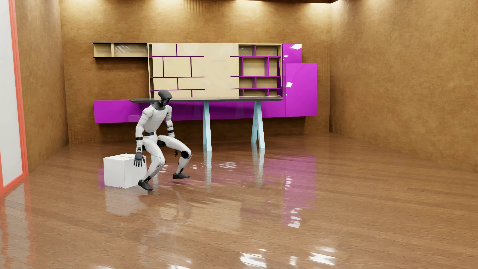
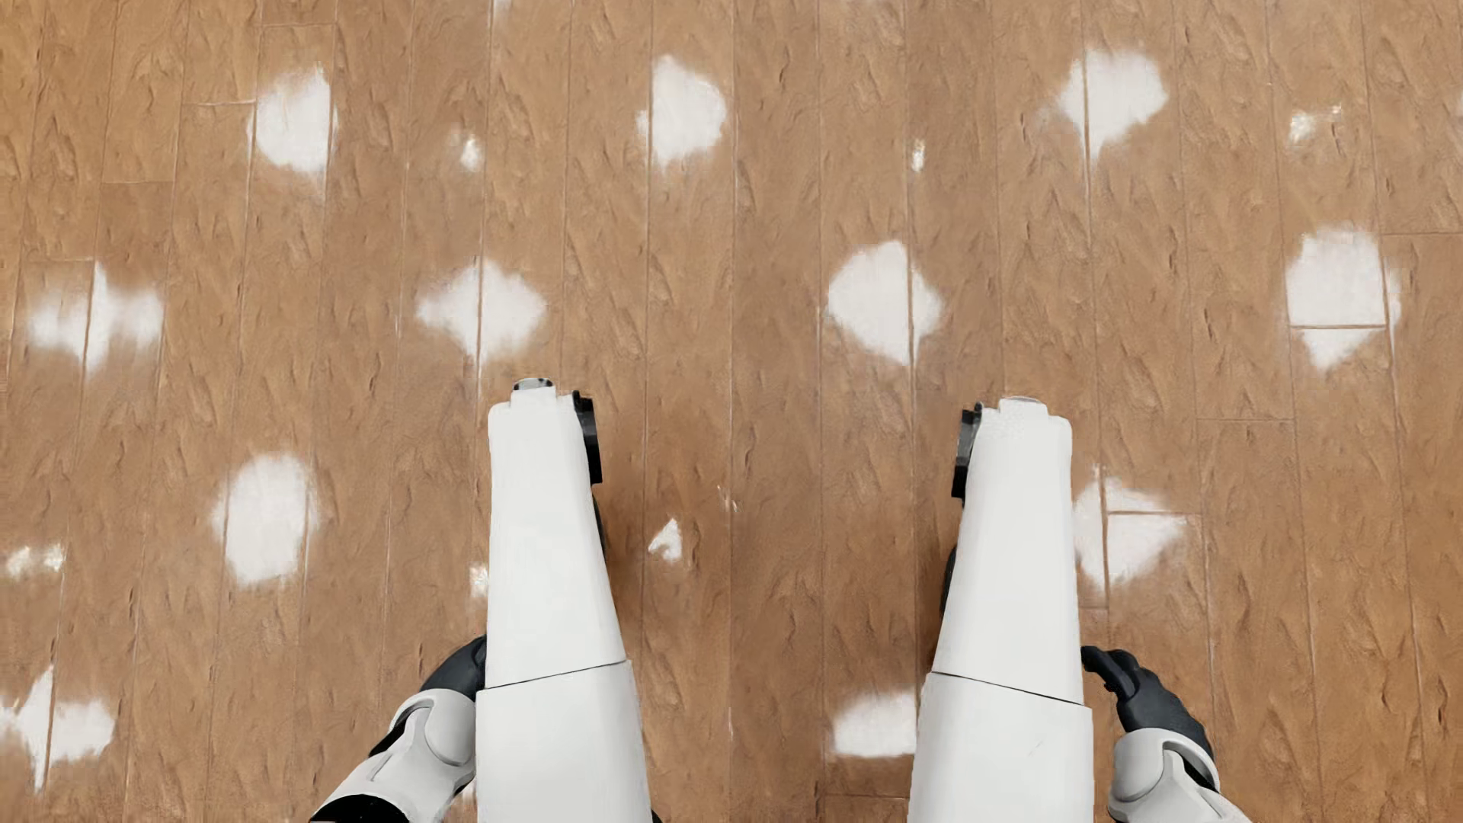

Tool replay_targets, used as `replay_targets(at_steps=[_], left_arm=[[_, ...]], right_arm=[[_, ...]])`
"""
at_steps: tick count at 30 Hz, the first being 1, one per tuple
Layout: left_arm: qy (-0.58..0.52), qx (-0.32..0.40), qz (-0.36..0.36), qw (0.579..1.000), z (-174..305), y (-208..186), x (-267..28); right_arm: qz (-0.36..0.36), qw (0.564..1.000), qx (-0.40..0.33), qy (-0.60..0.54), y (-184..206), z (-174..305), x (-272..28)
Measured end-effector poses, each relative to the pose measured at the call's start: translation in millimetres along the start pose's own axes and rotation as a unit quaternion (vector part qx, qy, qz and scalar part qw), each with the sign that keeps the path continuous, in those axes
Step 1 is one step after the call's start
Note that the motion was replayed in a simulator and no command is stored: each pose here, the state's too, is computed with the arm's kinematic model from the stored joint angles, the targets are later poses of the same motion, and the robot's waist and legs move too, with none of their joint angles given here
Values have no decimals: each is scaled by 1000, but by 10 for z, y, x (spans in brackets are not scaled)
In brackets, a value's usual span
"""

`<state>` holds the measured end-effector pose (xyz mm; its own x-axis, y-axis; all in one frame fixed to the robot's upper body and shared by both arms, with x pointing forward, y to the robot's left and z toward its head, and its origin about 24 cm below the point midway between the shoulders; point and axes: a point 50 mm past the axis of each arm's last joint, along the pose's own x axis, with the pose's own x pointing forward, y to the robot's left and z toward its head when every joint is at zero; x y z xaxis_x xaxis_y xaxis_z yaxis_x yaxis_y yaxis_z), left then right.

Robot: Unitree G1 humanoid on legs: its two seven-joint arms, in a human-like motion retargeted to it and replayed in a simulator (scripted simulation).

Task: Get off of the light gray box

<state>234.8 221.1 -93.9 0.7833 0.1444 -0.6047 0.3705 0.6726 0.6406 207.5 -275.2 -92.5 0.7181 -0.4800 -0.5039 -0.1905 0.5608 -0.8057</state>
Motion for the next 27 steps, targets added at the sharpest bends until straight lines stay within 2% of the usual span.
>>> replay_targets(at_steps=[2, 5, 8, 11, 13, 15, 19, 22, 25, 27], left_arm=[[-4, -5, 9, 1000, 37, 22, 15], [-23, 15, 14, 1000, 126, 121, 41], [-45, 5, 21, 999, 140, 127, 17], [-14, -2, -12, 1000, -155, -66, -105], [24, -9, -34, 999, -419, -225, -228], [53, -1, -49, 997, -606, -378, -341], [127, -25, -117, 985, -969, -747, -629], [166, -38, -151, 974, -1164, -976, -848], [198, -75, -145, 967, -1254, -1048, -946], [191, -84, -132, 969, -1258, -1013, -939]], right_arm=[[-11, 999, -12, 39, 56, -167, -43], [13, 998, -2, 55, 172, -256, -103], [23, 997, -13, 69, 288, -337, -177], [64, 994, -48, 80, 399, -469, -249], [98, 990, -70, 69, 537, -392, -289], [106, 994, -35, 10, 595, -132, -277], [117, 984, -32, -129, 561, 513, -252], [94, 971, -29, -219, 490, 1002, -288], [80, 963, -27, -254, 466, 1214, -332], [87, 967, -25, -239, 539, 1113, -353]])
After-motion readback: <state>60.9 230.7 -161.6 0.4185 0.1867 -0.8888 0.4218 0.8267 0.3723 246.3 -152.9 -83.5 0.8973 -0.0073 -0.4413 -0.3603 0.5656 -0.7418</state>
